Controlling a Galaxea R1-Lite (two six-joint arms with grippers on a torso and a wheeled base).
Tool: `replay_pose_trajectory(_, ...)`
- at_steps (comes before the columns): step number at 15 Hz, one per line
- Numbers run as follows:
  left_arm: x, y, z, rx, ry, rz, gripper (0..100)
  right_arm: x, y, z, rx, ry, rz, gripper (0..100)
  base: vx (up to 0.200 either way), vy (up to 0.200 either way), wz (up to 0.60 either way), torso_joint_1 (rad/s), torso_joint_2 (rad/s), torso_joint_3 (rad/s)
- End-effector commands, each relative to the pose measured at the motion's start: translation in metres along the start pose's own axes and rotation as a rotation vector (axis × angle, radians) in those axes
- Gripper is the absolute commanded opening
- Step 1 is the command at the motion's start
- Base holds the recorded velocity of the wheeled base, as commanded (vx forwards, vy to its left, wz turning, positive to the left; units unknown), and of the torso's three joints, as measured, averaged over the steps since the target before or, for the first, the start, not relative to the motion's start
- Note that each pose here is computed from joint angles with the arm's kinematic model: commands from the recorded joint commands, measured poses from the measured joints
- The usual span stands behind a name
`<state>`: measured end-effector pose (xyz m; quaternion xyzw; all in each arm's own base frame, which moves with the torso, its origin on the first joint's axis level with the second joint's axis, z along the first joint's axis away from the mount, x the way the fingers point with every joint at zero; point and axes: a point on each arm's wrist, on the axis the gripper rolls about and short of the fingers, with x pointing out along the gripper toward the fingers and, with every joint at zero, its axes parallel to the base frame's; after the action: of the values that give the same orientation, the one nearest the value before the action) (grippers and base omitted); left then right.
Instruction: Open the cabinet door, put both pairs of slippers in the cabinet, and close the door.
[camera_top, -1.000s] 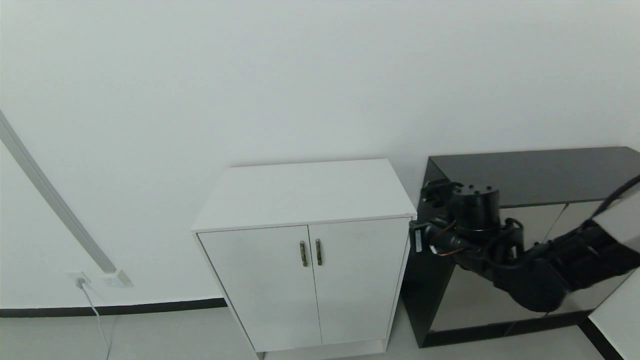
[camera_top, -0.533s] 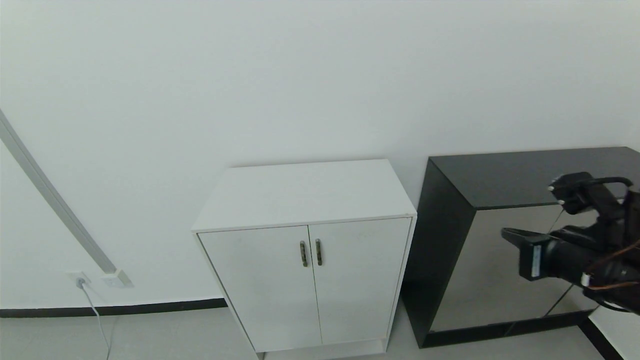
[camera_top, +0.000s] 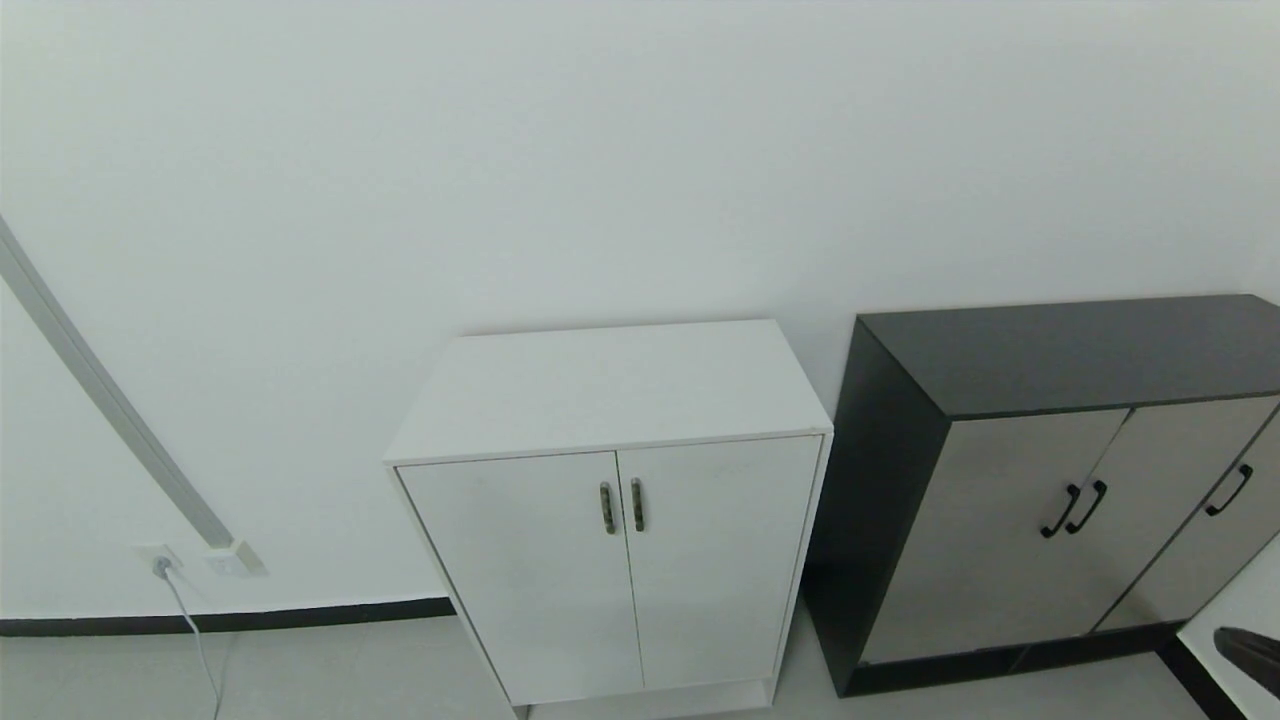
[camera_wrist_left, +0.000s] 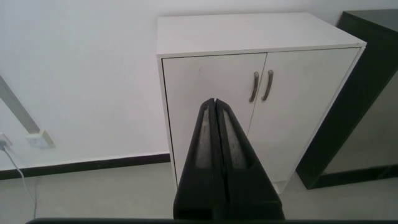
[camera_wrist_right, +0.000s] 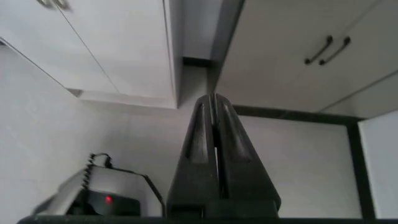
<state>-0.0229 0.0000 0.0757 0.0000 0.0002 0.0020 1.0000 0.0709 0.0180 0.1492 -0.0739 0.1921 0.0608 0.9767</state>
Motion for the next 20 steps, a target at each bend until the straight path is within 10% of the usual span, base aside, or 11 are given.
replay_pose_trajectory(1, 0.0, 0.0, 0.0, -0.002, 0.0, 0.001, 0, -0.015, -0.003, -0.028, 0.007, -0.028, -0.039, 0, 0.0, 0.0, 0.0, 0.0, 0.0, 0.0)
replay_pose_trajectory(20, 0.0, 0.0, 0.0, -0.002, 0.0, -0.001, 0, -0.03, -0.001, -0.084, 0.024, -0.02, 0.006, 0, 0.0, 0.0, 0.0, 0.0, 0.0, 0.0)
